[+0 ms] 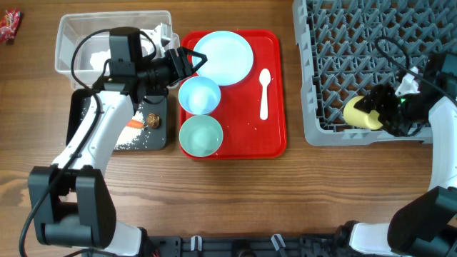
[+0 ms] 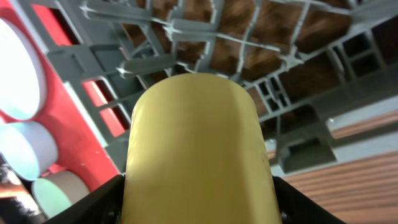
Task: Sort waste into correct bins and load items into the dishwasher rack
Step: 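Carry the yellow cup into the grey rack and release it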
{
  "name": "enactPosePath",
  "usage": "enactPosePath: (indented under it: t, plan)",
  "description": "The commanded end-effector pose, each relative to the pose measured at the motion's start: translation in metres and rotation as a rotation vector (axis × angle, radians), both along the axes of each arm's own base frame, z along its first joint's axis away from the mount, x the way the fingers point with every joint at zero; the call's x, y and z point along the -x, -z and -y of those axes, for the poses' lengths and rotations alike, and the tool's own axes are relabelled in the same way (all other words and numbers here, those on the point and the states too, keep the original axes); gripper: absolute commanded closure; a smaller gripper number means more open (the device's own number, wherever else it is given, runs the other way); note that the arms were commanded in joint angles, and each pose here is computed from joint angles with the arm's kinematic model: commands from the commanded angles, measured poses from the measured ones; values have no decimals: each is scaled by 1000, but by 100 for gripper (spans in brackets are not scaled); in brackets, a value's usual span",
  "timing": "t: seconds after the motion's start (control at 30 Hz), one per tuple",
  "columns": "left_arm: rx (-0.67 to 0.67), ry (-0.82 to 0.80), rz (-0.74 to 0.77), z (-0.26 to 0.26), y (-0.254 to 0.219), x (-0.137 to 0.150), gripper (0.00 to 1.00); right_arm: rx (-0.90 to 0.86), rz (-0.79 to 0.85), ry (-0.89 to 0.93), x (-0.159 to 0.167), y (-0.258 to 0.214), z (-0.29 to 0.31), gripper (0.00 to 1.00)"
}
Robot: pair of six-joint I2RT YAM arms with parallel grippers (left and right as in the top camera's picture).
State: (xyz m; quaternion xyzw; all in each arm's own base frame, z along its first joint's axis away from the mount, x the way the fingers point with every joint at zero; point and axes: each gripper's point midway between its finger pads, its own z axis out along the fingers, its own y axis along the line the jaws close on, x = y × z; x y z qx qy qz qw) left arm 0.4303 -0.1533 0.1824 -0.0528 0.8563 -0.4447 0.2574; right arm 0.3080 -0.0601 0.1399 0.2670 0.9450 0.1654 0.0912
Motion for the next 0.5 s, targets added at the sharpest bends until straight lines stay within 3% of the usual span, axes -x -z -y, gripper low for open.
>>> enactPosePath:
  t: [0.0,0.17,0.47]
  plan:
    - [-56,-12,16,-6,6,-4,37,129,40,0,-6,-28,18,53]
    - [-74,-30,7,-9,10,-5,37,186,76,13,-11,-62,27,50]
    - [-145,-94,-49,-22,26,-4,37,228,-29,37,0,-46,37,51]
